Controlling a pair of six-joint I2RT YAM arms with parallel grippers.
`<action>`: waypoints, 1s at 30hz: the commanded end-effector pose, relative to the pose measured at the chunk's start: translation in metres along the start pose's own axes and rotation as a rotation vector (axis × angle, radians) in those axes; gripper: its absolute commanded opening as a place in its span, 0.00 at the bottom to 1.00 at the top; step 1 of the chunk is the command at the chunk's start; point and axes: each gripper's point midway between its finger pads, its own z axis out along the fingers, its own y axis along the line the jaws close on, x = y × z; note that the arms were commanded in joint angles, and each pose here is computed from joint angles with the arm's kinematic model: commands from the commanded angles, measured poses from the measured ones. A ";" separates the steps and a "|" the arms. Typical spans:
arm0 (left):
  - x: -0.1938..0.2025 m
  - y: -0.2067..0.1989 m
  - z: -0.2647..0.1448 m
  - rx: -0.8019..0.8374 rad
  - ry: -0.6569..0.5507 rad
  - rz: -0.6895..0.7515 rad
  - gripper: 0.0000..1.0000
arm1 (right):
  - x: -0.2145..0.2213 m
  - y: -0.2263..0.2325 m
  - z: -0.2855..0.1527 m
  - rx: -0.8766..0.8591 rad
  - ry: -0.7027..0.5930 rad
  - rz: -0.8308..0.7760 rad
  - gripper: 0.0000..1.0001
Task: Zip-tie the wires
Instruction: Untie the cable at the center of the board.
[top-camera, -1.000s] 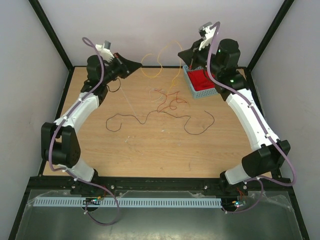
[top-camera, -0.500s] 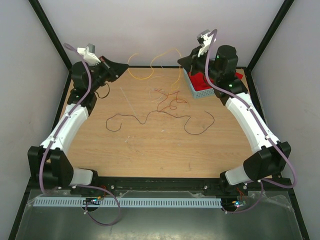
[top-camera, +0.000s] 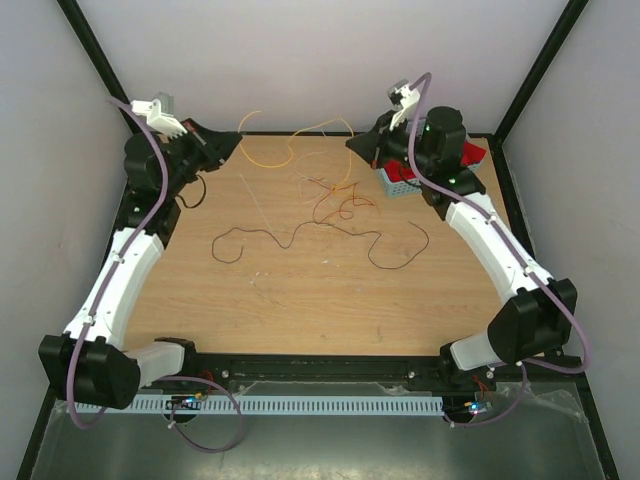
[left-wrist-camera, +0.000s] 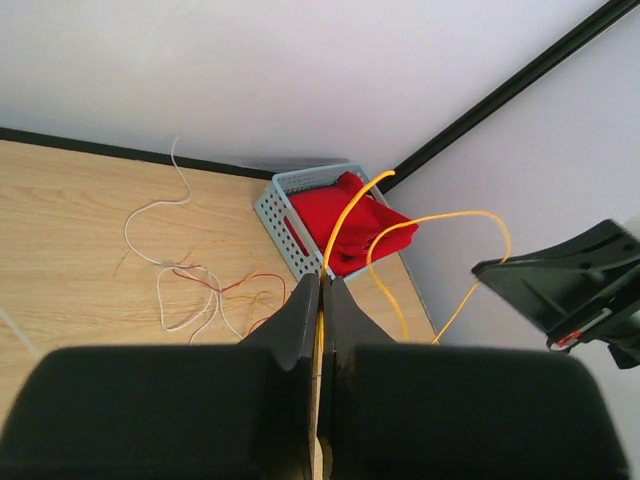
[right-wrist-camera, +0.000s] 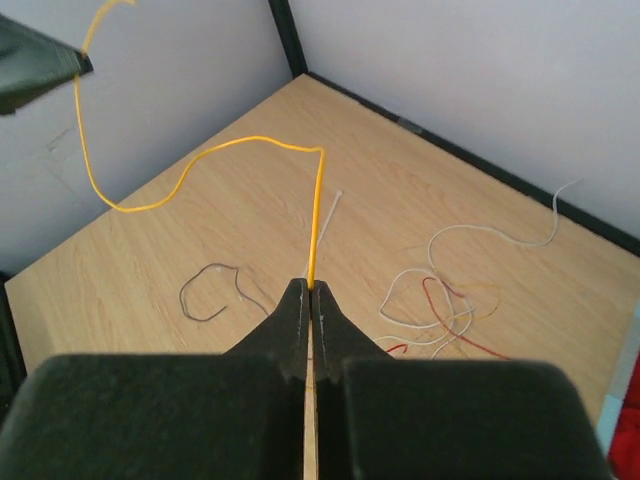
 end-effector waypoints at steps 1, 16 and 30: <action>-0.038 -0.033 -0.009 0.060 -0.062 0.100 0.00 | 0.019 0.004 0.008 -0.058 -0.004 0.044 0.05; -0.050 0.005 -0.041 -0.179 -0.107 0.222 0.00 | 0.133 0.000 0.066 -0.104 0.227 0.170 0.05; -0.017 0.018 -0.037 -0.166 -0.026 0.158 0.00 | 0.058 -0.070 0.032 0.413 0.196 -0.161 0.00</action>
